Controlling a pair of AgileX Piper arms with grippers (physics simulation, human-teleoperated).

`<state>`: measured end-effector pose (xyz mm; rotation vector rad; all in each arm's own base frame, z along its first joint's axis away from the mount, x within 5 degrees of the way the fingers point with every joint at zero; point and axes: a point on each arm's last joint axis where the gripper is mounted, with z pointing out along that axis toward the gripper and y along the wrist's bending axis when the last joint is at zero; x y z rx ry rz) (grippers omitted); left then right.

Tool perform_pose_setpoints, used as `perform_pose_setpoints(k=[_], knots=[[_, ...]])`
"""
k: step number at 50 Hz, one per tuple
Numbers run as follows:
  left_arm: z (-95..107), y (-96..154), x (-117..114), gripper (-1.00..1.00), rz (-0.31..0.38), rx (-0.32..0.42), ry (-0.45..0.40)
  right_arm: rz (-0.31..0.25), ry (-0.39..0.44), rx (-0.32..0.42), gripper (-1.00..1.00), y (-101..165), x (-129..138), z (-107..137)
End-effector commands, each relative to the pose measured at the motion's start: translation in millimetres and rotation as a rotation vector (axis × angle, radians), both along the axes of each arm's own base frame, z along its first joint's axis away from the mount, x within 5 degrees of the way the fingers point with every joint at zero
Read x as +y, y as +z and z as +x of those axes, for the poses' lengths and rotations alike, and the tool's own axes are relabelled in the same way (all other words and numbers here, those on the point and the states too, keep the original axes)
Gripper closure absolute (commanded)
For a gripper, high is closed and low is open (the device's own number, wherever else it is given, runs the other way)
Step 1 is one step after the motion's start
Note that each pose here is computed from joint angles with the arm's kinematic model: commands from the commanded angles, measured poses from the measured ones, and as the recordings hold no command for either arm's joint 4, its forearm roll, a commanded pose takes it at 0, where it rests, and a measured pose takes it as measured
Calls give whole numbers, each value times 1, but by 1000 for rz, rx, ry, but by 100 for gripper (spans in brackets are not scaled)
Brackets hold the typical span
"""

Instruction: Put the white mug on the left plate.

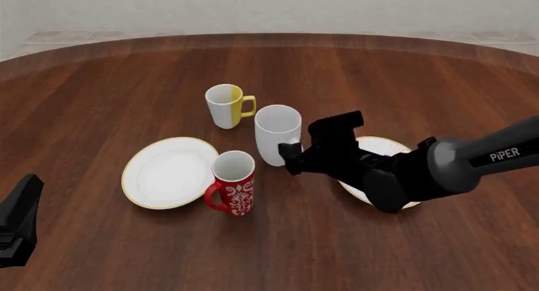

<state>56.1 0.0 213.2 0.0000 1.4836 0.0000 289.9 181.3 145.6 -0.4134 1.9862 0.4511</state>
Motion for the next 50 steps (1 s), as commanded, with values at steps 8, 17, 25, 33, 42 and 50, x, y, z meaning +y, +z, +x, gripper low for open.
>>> perform_pose_setpoints(k=[8,17,25,33,42,50], knots=[[0,0,0,-100,0,0,0,2,-4,8,-100,-5,0,1],[0,0,0,-100,0,0,0,4,-7,14,-100,-8,0,1],[0,0,0,-100,0,0,0,6,-10,18,-100,-10,-1,0],[0,0,0,-100,0,0,0,8,-13,23,-100,-13,-1,1],[0,0,0,-100,0,0,0,9,-14,26,-100,-15,-1,1],[0,0,0,-100,0,0,0,7,-12,19,-100,-13,-1,1]])
